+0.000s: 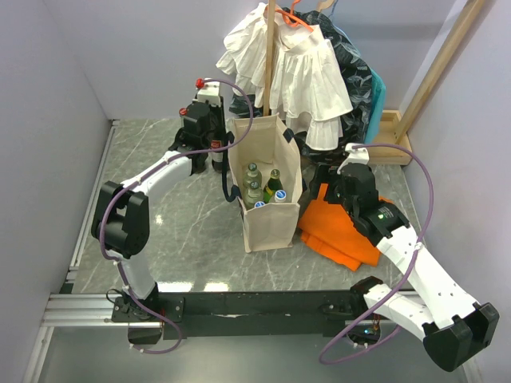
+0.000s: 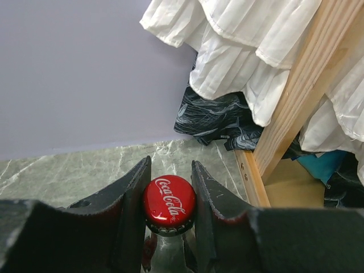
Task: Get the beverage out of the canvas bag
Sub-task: Place the drink at the center of the board, then take out the drink from the canvas bag.
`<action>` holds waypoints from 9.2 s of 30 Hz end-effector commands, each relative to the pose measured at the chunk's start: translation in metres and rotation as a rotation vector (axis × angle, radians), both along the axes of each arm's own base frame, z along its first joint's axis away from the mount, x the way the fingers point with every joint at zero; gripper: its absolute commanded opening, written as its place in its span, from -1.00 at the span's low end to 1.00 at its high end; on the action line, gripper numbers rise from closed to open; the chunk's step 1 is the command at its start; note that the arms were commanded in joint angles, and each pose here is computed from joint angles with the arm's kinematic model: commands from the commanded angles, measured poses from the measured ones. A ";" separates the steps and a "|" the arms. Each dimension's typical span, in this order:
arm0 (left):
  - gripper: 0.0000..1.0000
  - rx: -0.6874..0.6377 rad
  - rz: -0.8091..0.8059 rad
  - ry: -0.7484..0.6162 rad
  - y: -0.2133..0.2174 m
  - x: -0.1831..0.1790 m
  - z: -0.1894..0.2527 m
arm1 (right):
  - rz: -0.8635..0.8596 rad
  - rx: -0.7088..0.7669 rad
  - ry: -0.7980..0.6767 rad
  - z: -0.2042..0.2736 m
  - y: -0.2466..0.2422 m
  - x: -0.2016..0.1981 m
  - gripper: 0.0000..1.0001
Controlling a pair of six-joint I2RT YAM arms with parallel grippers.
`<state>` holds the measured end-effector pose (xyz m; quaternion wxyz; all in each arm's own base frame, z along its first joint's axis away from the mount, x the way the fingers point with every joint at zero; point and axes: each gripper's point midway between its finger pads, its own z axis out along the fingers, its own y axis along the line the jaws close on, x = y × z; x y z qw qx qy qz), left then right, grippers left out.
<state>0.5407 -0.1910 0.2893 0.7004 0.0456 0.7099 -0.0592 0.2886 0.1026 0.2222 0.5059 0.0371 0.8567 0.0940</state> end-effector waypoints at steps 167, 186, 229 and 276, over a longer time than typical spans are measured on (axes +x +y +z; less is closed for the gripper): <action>0.19 0.120 -0.361 0.641 -0.117 -0.146 -0.102 | 0.266 0.016 0.024 0.081 0.050 0.014 1.00; -0.18 0.129 -0.346 0.621 -0.114 -0.149 -0.097 | 0.241 0.016 0.018 0.082 0.044 0.012 1.00; -0.98 0.134 -0.361 0.372 -0.127 -0.122 -0.002 | 0.242 0.042 0.005 0.081 0.045 0.007 1.00; -0.98 0.032 -0.396 0.146 -0.109 -0.147 0.125 | 0.216 0.105 -0.057 0.090 0.033 -0.020 1.00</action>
